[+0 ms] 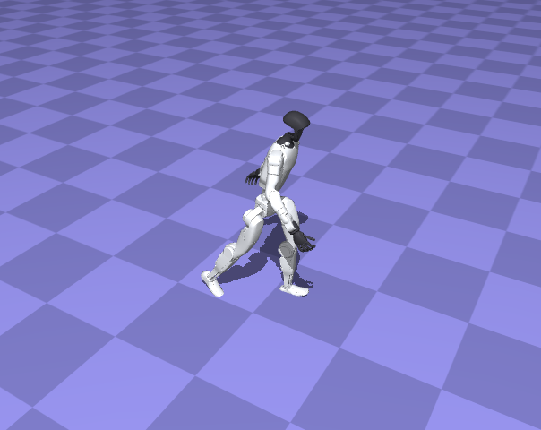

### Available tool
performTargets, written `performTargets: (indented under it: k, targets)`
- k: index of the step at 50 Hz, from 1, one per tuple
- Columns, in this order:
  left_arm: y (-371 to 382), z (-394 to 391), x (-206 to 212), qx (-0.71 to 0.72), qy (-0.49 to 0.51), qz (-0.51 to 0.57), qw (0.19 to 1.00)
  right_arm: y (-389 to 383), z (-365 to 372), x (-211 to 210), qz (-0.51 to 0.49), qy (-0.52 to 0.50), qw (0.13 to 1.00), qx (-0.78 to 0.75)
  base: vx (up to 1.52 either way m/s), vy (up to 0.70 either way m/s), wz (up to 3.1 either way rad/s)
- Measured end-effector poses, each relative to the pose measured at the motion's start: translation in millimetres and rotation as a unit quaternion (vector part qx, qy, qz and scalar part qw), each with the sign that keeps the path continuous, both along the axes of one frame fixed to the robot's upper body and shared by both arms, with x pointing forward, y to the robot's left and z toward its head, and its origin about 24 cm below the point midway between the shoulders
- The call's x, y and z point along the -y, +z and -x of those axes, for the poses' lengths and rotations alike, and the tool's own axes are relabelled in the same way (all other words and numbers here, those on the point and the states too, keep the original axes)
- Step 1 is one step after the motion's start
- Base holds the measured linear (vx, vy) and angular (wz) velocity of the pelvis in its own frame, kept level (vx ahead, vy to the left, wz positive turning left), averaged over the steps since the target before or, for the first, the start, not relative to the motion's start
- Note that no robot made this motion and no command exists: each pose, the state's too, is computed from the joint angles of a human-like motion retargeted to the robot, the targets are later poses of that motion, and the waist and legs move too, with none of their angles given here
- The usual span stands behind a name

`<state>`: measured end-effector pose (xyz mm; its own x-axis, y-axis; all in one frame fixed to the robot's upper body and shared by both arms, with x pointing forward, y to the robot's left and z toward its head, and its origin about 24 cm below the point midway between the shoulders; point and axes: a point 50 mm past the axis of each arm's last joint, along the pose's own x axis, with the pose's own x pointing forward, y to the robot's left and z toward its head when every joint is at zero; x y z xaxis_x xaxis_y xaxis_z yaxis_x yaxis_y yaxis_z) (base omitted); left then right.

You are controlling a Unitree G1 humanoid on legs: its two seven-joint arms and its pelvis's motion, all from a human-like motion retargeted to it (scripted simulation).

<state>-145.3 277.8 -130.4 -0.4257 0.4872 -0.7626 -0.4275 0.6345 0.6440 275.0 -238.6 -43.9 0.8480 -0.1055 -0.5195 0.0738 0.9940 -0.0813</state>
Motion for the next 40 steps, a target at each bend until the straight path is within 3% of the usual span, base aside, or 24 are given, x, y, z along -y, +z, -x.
performTargets:
  k: [2, 5, 9, 12, 16, 20, 23, 25, 28, 30, 32, 35, 37, 38, 40]
  targets:
    - [0, -19, -15, -0.003, -0.047, -0.023, 0.999, -8, 16, 24, 0.003, -0.105, 0.995, -0.005, 1.18, 0.45, 1.23]
    - [-7, -77, -33, 0.045, -0.135, -0.043, 0.989, -18, 43, 46, 0.122, -0.193, 0.974, -0.015, 1.14, 0.35, 1.08]
    - [-12, -184, -33, 0.152, -0.274, 0.004, 0.95, -64, 91, 18, 0.22, -0.033, 0.964, -0.146, 1.03, 0.18, 0.65]
    - [8, -271, -26, 0.263, -0.398, 0.02, 0.879, -95, 139, -7, 0.157, 0.152, 0.941, -0.258, 1.01, 0.09, 0.91]
    - [78, -365, -12, 0.442, -0.487, -0.086, 0.748, -108, 201, -8, 0.058, 0.35, 0.849, -0.392, 1.08, -0.03, 1.07]
    - [161, -420, -3, 0.545, -0.534, -0.228, 0.605, -103, 244, 19, 0.021, 0.44, 0.733, -0.518, 1.16, -0.15, 0.62]
    - [182, -428, -11, 0.536, -0.553, -0.264, 0.581, -97, 261, 43, 0.01, 0.432, 0.674, -0.599, 1.16, -0.15, -0.55]
    - [169, -420, -22, 0.544, -0.509, -0.227, 0.628, -93, 249, 57, 0.031, 0.414, 0.665, -0.621, 1.09, -0.08, -1.24]
    - [103, -372, -29, 0.544, -0.345, -0.123, 0.755, -85, 189, 71, 0.158, 0.37, 0.732, -0.55, 1.09, 0.02, -1.22]
    - [52, -319, -24, 0.488, -0.238, -0.067, 0.837, -75, 134, 72, 0.308, 0.258, 0.827, -0.392, 1.1, 0.08, -1.06]
    - [7, -249, -12, 0.363, -0.233, -0.007, 0.902, -58, 91, 56, 0.341, 0.086, 0.912, -0.211, 1.11, 0.09, -1.24]
    - [-25, -136, 10, 0.122, -0.377, 0.139, 0.907, -35, 48, 14, 0.116, -0.08, 0.989, -0.048, 1.09, 0.16, -1.58]
    - [-25, -71, 24, 0.008, -0.44, 0.221, 0.87, -21, 28, -16, -0.047, -0.08, 0.996, 0.018, 1.08, 0.29, -1.61]
    - [-22, -41, 32, -0.024, -0.424, 0.251, 0.87, -15, 20, -29, -0.104, -0.058, 0.992, 0.038, 1.08, 0.38, -1.4]
    - [-12, 8, 47, -0.048, -0.299, 0.287, 0.909, -7, 10, -48, -0.178, 0.006, 0.983, 0.047, 1.08, 0.46, -1.04]
